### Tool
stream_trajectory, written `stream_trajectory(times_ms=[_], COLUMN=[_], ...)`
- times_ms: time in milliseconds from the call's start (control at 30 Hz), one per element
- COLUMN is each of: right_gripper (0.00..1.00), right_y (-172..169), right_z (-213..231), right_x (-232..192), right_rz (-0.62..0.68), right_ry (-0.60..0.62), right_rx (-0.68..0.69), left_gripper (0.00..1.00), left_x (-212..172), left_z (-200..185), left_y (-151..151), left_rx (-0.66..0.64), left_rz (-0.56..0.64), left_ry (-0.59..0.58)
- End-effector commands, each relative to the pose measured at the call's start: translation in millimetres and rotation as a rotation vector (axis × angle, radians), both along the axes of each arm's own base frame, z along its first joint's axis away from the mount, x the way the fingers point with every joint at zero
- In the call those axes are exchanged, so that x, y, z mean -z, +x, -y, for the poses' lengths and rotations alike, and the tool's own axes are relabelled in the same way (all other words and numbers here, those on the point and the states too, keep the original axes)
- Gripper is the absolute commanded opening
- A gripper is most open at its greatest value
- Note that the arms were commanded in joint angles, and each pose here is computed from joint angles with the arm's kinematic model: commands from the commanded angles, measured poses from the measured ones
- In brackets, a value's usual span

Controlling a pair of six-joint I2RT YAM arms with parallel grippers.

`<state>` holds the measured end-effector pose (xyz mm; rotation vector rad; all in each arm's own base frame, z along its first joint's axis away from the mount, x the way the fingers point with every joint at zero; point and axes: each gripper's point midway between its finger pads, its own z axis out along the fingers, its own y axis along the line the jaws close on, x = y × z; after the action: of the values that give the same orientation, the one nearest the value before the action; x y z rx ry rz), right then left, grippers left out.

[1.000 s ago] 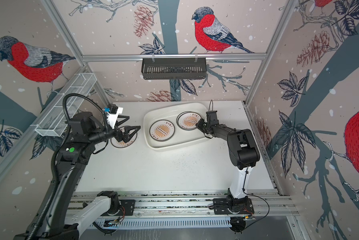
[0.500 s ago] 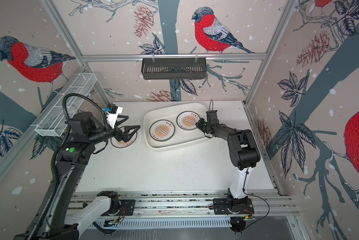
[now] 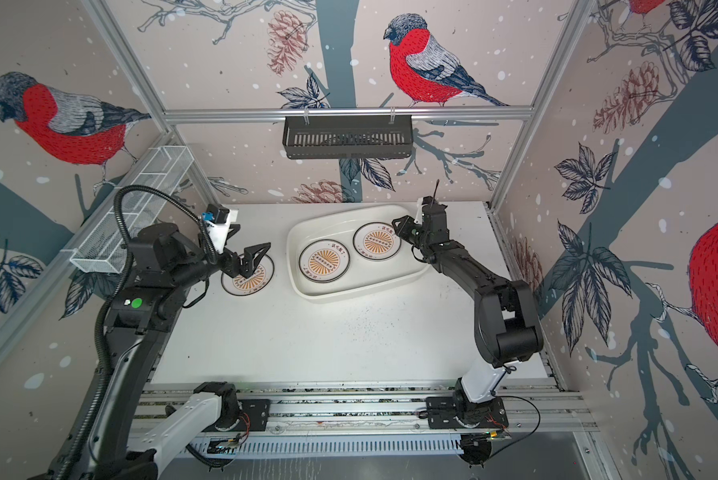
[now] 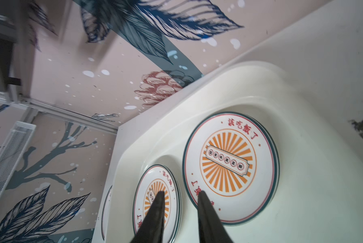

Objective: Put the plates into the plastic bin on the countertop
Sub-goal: 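Open the right gripper and release the plate on the stack, then withdraw the right gripper from the bin while the left gripper moves to the last plate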

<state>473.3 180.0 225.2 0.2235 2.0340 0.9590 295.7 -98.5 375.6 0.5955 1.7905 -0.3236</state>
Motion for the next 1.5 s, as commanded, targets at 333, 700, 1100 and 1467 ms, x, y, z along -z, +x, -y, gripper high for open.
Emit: stream_trajectory(times_ms=[333, 700, 1100, 1467], right_gripper=[0.32, 0.36, 0.38, 0.38], right_y=[-127.0, -206.7, -227.4, -226.5], right_z=[1.6, 13.1, 16.2, 13.6], right_x=[-37.6, -21.5, -27.3, -22.2], right_rz=[0.238, 0.288, 0.327, 0.318], right_ry=[-0.01, -0.026, -0.032, -0.018], right_rx=[-0.139, -0.191, -0.216, -0.227], left_gripper=[0.98, 0.98, 0.98, 0.98], left_x=[101.4, 162.3, 213.9, 242.7], left_z=[18.5, -18.6, -72.1, -101.7], left_y=[2.3, 57.9, 125.1, 159.2], left_rx=[0.135, -0.147, -0.536, -0.582], left_rz=[-0.281, -0.439, -0.511, -0.601], left_ry=[0.091, 0.16, 0.21, 0.147])
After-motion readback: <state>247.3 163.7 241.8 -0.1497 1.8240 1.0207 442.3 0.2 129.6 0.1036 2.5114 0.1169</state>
